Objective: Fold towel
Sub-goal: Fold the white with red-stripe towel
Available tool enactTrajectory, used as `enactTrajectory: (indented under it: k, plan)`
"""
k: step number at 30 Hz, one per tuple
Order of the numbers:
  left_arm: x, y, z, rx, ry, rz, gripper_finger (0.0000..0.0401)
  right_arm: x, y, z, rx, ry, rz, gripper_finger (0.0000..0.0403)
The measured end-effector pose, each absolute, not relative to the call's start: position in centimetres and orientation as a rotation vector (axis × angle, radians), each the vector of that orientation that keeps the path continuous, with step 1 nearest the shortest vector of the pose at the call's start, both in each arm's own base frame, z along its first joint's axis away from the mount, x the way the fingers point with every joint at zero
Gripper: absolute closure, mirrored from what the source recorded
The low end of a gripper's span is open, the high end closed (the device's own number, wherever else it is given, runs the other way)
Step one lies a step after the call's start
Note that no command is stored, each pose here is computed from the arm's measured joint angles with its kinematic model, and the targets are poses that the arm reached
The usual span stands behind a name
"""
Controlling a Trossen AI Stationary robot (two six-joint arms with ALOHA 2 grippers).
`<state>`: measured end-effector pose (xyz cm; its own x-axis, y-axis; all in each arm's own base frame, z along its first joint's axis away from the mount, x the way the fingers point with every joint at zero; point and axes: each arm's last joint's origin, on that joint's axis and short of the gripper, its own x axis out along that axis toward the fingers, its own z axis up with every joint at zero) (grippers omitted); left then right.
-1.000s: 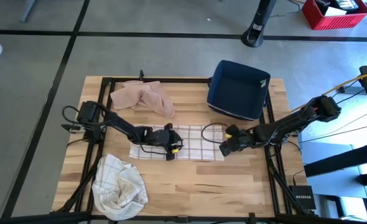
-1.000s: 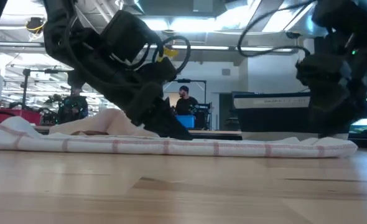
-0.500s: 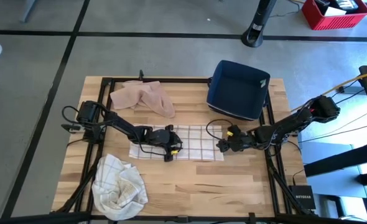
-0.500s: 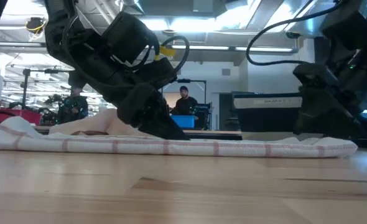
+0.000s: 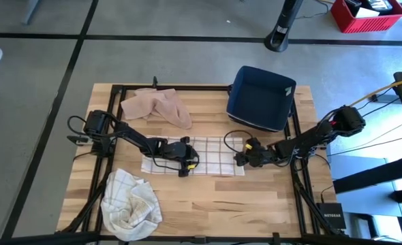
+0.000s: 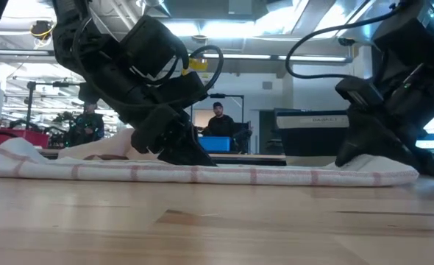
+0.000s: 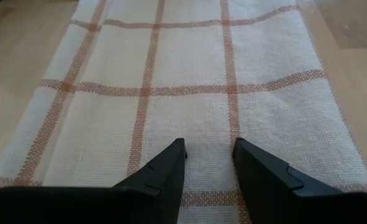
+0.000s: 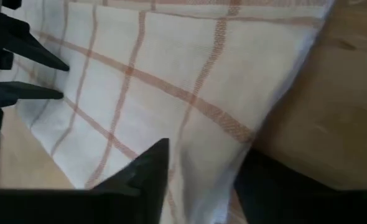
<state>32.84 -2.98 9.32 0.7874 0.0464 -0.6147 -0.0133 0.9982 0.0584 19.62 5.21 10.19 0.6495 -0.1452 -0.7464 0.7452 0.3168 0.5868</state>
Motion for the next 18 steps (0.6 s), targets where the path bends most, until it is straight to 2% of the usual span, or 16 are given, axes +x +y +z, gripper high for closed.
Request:
enactTrajectory:
  k: [8, 18]
  plan:
    - [32.8, -3.0, 9.2, 0.031, 0.672, 0.040, 0.0270, 19.8, 5.1, 10.3, 1.003, 0.593, -0.637, 0.0387]
    - [32.8, -3.0, 9.2, 0.028, 0.671, 0.040, 0.0270, 22.2, 5.6, 13.0, 0.994, 0.370, -0.492, 0.0394]
